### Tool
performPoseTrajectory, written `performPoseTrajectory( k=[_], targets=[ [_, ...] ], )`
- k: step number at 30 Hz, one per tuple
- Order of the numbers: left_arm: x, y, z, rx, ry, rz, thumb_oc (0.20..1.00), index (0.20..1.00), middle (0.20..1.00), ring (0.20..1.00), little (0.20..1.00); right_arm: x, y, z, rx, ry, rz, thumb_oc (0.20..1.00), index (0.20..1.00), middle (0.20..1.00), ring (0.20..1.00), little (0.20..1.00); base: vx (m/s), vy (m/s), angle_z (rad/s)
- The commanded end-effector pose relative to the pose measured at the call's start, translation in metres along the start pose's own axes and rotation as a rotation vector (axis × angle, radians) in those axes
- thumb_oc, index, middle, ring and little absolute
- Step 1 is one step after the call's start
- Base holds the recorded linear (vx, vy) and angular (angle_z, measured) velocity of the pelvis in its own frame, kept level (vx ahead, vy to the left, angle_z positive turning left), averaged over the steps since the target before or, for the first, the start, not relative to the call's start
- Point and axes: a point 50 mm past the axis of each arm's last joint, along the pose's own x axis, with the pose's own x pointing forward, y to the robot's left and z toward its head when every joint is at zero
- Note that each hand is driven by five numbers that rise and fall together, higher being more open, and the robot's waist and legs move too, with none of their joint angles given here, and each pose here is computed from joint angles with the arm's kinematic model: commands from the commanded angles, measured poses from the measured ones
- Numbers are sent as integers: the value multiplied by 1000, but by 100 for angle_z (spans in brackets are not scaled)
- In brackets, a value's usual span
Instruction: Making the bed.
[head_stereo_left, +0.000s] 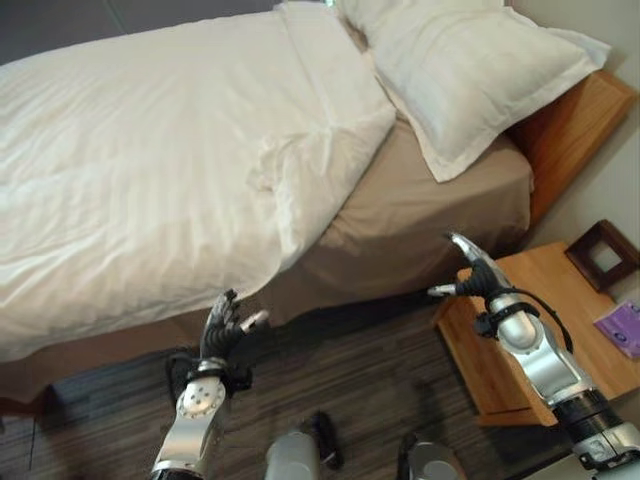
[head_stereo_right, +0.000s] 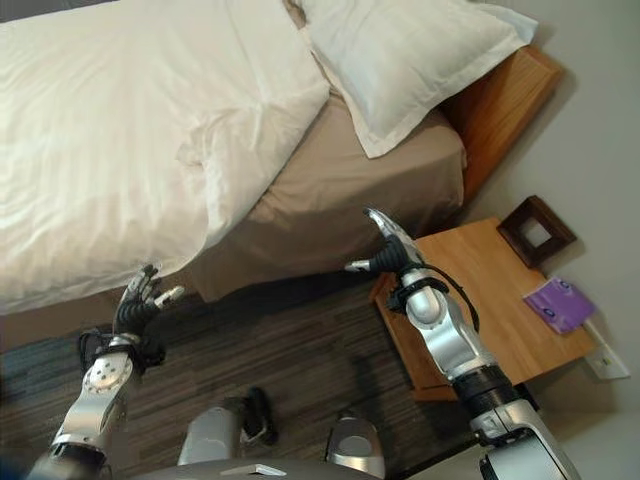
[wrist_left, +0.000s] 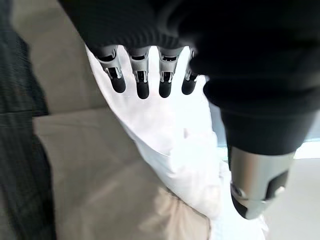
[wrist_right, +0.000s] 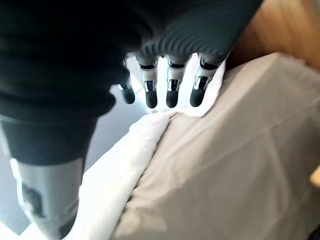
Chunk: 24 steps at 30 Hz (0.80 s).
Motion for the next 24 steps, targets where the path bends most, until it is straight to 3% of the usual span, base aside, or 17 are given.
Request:
performPoseTrajectory(
  k=[1, 11, 18, 24],
  targets=[
    [-5, 19, 21, 44, -107, 50, 1000, 1000, 1000, 1000, 1000, 12, -28, 22, -155, -117, -109, 1000, 1000, 1000, 1000, 1000, 467, 191, 27],
    [18, 19, 64, 148, -249, -4, 1000, 1000, 1000, 1000, 1000, 50, -41, 67, -125, -219, -239, 1000, 1000, 1000, 1000, 1000, 266, 145, 7],
    [33, 15, 90, 126, -321, -58, 1000, 1000, 1000, 1000, 1000, 92, -136, 119, -357, -261, -465, 1000, 1000, 1000, 1000, 1000, 316, -135, 61],
    [34, 11, 101, 107, -383, -62, 1000, 1000, 1000, 1000, 1000, 109, -183, 174, -475, -308, -604, 1000, 1000, 1000, 1000, 1000, 92, -91, 9]
  ],
)
